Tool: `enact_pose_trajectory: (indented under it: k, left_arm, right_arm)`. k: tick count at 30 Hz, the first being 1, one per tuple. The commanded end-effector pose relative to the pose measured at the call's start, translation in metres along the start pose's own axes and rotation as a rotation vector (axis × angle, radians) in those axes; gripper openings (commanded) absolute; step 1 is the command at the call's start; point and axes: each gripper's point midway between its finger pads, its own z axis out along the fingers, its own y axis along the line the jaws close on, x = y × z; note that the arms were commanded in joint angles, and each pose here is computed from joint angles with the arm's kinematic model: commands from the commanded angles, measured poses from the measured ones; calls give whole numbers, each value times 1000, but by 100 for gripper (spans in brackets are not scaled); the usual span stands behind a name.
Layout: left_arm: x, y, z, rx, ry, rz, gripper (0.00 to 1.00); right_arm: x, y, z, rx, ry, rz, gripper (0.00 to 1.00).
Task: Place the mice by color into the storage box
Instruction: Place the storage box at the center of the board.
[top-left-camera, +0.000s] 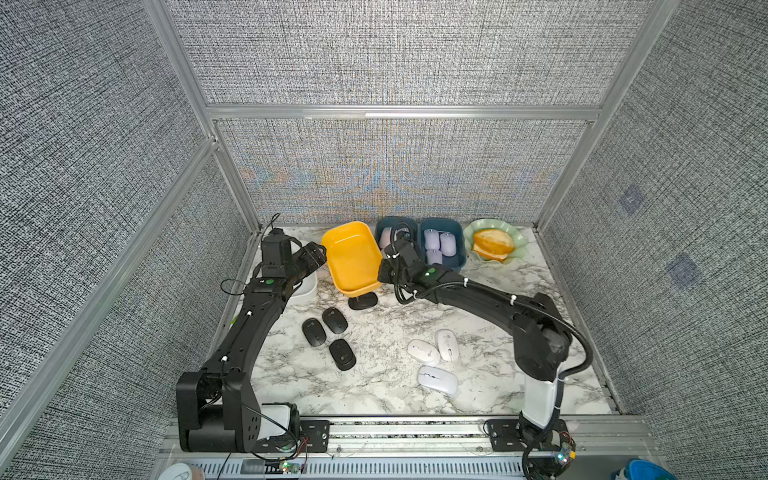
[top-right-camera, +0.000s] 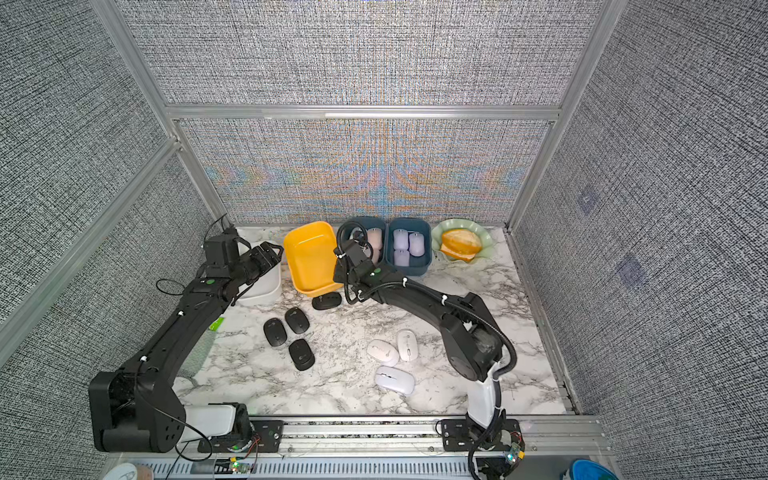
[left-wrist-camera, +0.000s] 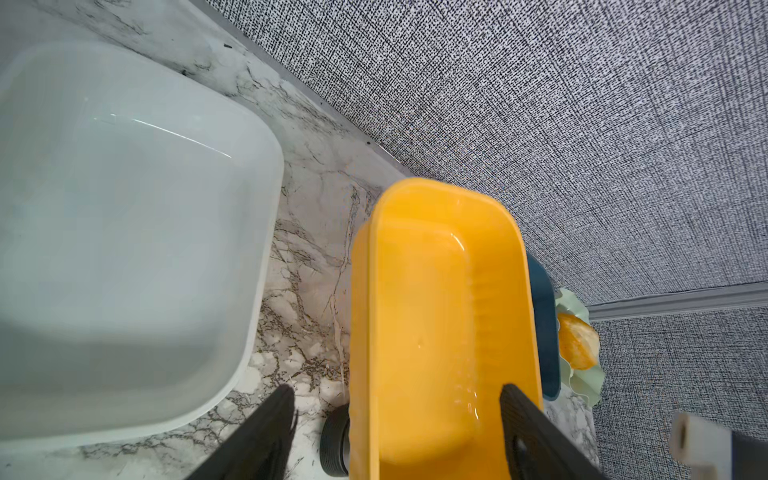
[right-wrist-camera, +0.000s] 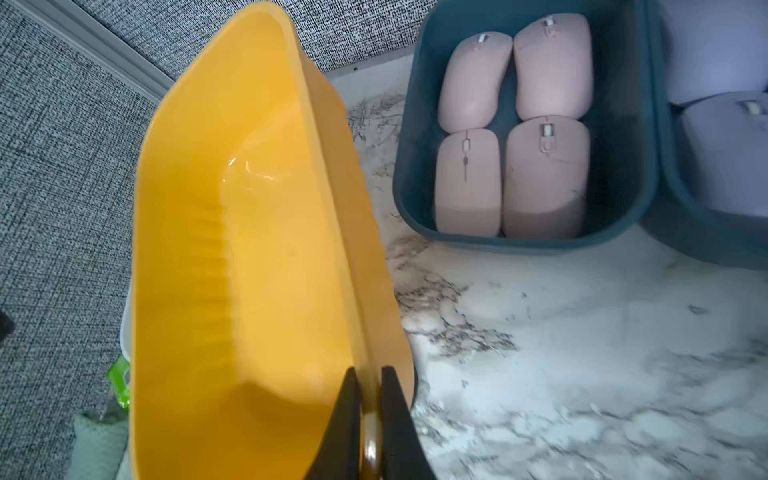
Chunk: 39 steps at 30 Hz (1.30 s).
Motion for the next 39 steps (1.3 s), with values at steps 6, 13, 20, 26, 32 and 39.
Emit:
enact_pose_trajectory:
  k: [6,13,20,26,32,39]
  left_arm:
    - [5,-9,0,59,16,-24,78]
    - [10,-13,2,86,37,-40,77]
    - [14,-14,5,84,52,-35,77]
    - [13,-17,3,79,37,-14,77]
    - [14,-17,3,79,41,-12,77]
    - [15,-19,2,87,45,-15,77]
  right_arm:
    - [29,-64,-62,117,4,20,0]
    - [63,-117,-105,246,30,65,0]
    - [92,-133,-93,298,88,107,0]
    - [107,-136,-70,309,99,139,0]
    - [109,-104,-59,256,122,135,0]
    - [134,-99,-53,236,177,180,3]
